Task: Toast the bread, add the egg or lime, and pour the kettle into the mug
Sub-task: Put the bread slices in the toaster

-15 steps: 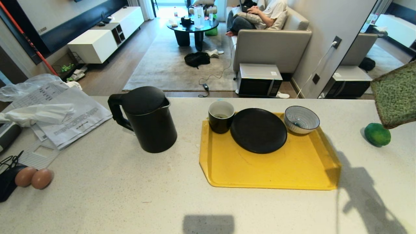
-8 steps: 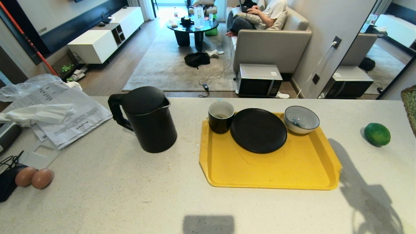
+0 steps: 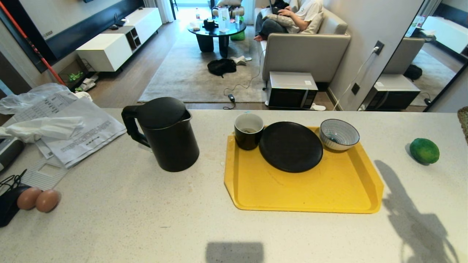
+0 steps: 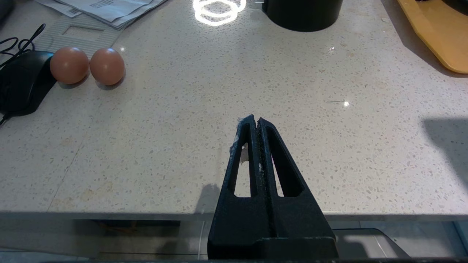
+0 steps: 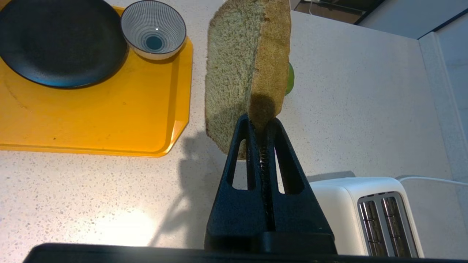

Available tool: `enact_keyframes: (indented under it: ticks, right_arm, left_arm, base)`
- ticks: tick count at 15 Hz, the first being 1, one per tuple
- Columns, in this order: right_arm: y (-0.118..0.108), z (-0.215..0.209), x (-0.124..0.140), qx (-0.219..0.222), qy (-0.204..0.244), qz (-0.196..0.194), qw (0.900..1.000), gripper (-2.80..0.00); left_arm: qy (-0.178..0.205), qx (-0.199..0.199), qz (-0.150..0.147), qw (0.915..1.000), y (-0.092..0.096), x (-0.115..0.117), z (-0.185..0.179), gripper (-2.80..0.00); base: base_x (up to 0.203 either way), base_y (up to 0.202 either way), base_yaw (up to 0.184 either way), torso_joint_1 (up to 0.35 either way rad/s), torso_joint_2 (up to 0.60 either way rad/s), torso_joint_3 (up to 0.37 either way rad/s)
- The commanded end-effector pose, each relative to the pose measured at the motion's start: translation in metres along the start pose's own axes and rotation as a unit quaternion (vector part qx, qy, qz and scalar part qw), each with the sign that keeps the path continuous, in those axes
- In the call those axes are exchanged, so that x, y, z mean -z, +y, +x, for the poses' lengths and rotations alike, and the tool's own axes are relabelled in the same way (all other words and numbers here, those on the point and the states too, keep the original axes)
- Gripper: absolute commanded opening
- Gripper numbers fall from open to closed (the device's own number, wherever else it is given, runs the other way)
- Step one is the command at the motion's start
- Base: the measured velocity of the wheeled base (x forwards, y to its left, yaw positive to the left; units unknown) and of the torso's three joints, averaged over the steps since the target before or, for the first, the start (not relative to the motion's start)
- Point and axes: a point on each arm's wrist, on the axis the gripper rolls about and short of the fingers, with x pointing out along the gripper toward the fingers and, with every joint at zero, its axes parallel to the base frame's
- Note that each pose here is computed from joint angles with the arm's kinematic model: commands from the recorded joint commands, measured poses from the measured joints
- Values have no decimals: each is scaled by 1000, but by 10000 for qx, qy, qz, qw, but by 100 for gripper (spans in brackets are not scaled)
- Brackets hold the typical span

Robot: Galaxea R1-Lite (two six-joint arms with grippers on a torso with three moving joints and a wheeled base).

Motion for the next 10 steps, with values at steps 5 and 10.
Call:
enact_keyframes:
  ticks: [5,10]
  right_arm:
    - [-1,-3,6,195,47,-18,9998,-280]
    - [0,-2,11,192,122,-48,9997,-280]
  left_arm:
    - [5,3,2,10000,0,0,0,-280]
    - [5,-3,2,10000,0,0,0,-280]
  base:
    - [0,0,0,0,0,0]
    - [0,0,0,0,0,0]
